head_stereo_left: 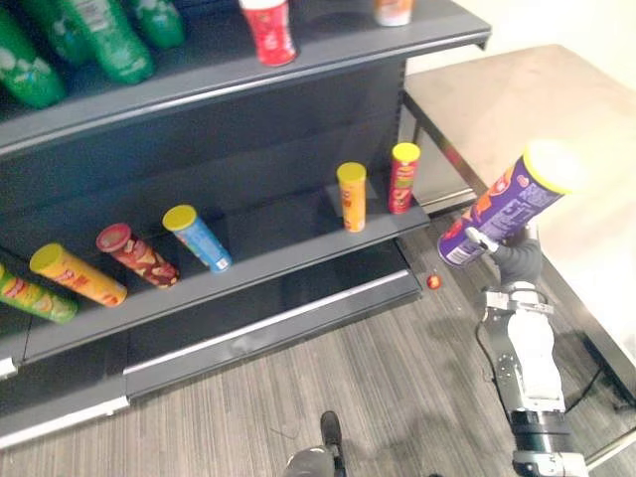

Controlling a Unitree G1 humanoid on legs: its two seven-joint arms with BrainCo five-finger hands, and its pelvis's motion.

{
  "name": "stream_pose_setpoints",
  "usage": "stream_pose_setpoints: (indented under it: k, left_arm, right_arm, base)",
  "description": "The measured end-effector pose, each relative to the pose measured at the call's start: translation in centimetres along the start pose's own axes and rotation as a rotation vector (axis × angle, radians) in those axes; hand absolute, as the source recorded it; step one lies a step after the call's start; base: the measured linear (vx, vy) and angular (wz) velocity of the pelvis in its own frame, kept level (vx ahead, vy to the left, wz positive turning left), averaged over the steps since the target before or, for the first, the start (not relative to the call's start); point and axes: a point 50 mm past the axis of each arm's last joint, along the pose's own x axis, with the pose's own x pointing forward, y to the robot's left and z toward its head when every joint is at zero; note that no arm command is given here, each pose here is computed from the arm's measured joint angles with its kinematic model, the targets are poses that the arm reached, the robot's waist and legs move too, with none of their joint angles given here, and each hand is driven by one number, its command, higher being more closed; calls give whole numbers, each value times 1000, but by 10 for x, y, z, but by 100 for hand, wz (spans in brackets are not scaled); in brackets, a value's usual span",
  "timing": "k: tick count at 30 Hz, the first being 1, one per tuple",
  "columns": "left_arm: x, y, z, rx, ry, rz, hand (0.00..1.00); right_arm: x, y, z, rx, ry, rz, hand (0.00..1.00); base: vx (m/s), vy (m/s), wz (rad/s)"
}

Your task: Put the gum and the chips on the shelf.

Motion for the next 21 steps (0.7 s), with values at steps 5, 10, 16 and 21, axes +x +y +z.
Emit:
stream_pose_setpoints:
  k: [5,10,16,21]
  left_arm:
    - [1,1,4,36,-17,-2,0]
    - [-1,19,-6,116,1,19,0]
    - [6,15,13,118,-28,5,0]
    - [6,16,15,68,-37,18,0]
  right_arm:
    - [-2,-3,-3,0,15,-35,100]
    - [-42,-22,-37,-104,189,-85,100]
    - [-52,-29,-42,-148,232,-103,100]
    - [-52,-25,-43,-144,237,-91,100]
  base:
    - [-66,60,73]
    - [130,146,31]
    - [126,17,107]
    - [132,-92,95]
